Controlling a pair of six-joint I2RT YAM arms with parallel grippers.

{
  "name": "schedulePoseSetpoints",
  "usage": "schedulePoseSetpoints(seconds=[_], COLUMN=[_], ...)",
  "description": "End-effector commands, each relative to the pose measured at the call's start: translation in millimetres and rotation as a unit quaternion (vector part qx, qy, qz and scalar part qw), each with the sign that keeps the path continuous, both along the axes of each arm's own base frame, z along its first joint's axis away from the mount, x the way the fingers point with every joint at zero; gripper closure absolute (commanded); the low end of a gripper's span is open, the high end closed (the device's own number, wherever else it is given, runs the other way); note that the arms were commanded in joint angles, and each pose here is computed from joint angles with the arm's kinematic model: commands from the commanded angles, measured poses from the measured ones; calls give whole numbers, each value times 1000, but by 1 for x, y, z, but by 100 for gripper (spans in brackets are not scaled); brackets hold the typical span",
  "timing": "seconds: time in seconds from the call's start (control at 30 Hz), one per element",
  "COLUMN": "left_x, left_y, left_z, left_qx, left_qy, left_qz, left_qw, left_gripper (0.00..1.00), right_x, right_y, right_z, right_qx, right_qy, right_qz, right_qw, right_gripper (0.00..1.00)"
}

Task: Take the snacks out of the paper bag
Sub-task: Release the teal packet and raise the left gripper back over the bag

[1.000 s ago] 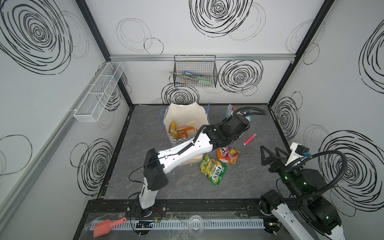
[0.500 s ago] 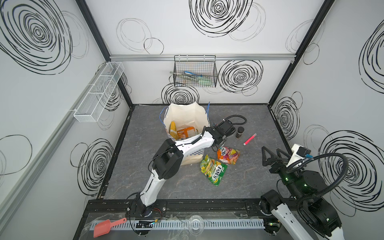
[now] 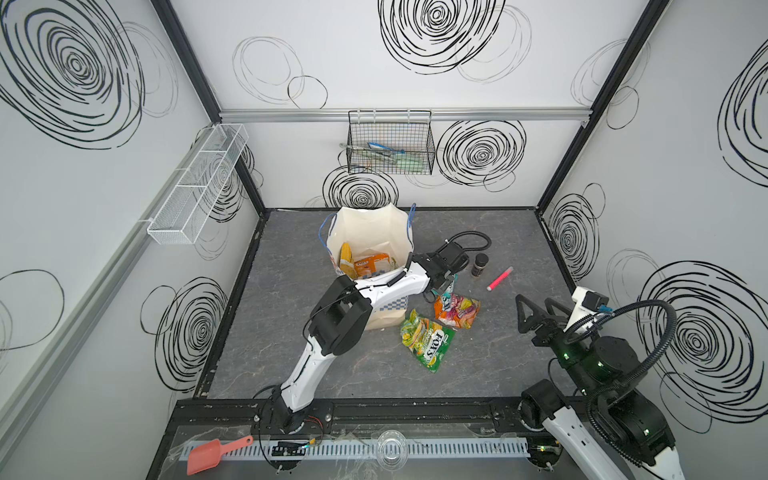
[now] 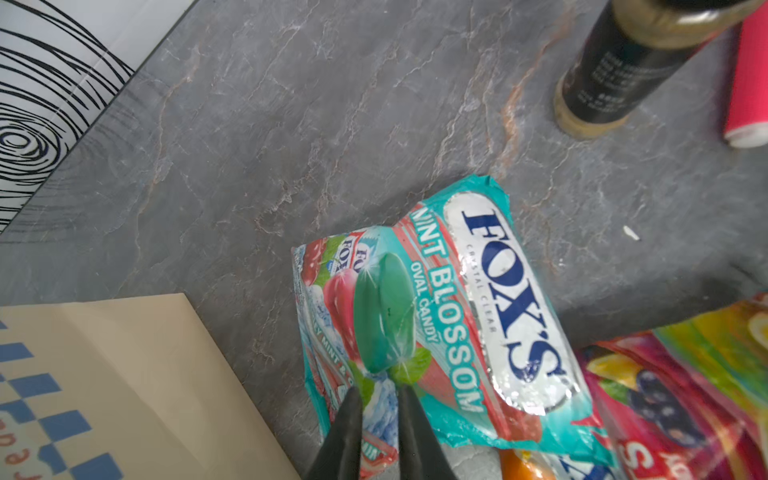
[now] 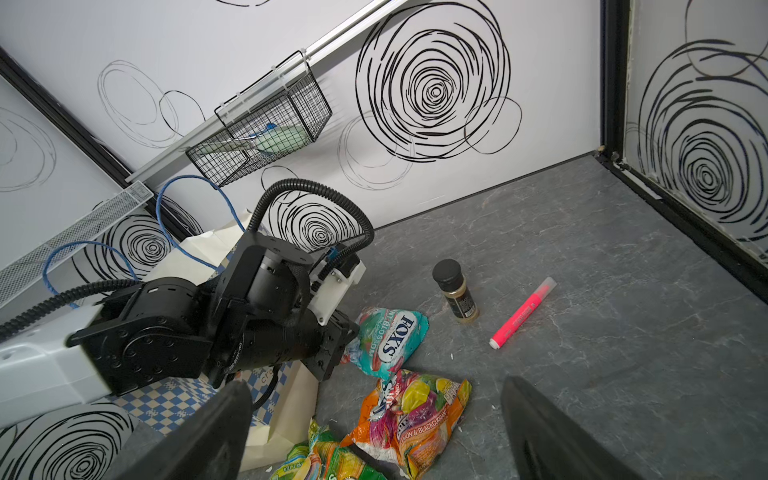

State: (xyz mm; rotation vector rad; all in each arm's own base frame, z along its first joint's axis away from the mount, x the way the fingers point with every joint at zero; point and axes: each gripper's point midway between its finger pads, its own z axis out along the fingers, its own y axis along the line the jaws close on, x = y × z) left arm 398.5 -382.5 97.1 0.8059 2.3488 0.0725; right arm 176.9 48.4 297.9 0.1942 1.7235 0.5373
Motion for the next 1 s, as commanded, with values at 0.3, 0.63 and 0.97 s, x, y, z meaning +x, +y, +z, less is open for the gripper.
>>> schedulePoseSetpoints(seconds=[0.3,0.63,0.97], left_x=[-38,-74,-54], left_y=[-20,74,190], left_z=[222,371,360], left_qx=[-242,-306,-341], left_qy=[-92,-230,-201], left_qz=[-54,-26,69], left_qw=[964,923,916], left_gripper=[53,19,6], right_x=[15,28,22], right_y=[31,64,122], right_z=[-11,-33,-26], right_qx=[5,27,16], right_qy=[18,63,72], right_qz=[58,119,280], right_qw=[998,990,957], right_gripper=[3,3,3])
